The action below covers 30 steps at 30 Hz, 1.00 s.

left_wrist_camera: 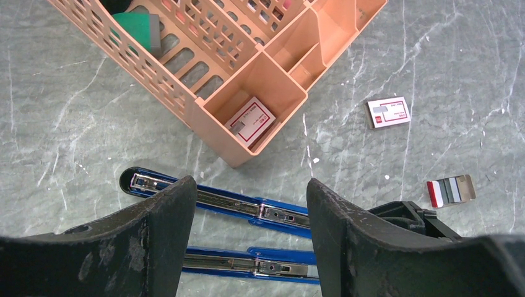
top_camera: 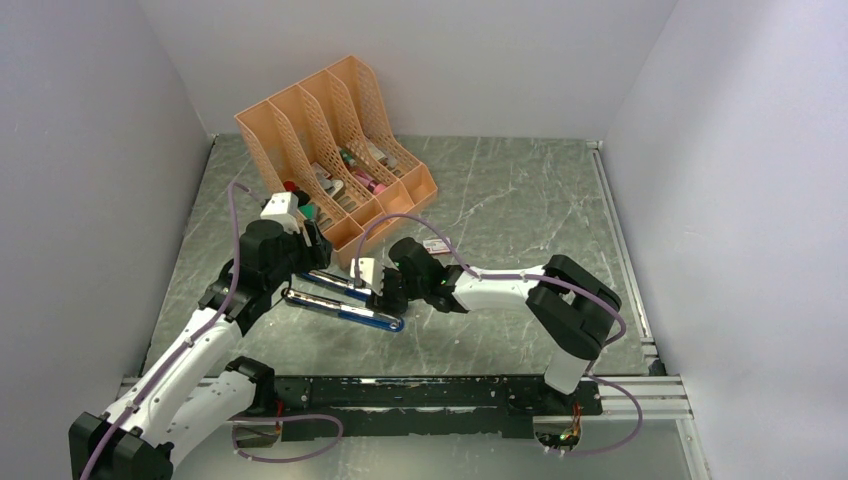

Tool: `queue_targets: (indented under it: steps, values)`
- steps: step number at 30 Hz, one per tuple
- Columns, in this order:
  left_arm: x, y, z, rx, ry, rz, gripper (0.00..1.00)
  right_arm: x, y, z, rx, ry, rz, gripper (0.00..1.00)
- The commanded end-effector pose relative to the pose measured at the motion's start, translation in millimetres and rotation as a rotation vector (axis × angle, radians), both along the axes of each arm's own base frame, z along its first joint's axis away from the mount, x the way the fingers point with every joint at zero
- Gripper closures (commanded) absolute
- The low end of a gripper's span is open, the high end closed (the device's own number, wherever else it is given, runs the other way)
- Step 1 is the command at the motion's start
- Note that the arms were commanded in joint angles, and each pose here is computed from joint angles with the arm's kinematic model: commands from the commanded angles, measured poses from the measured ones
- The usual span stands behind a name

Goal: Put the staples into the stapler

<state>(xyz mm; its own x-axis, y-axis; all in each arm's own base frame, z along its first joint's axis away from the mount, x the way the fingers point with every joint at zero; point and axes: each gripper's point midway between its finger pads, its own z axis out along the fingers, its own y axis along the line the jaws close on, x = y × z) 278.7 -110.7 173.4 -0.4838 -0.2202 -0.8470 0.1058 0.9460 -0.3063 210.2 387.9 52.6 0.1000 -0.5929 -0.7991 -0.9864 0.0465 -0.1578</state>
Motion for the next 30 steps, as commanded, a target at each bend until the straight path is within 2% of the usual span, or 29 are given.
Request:
queue_targets:
  steps: [1,30]
  values:
    - [2,-2,7,-0.006,-0.019,-0.014,0.3,-5,-4,-3,-0.037,0.002,0.026,0.45]
    - [3,-4,5,-0.009,-0.014,-0.021,0.3,-25,-39,-12,-0.169,0.03,0.032,0.42]
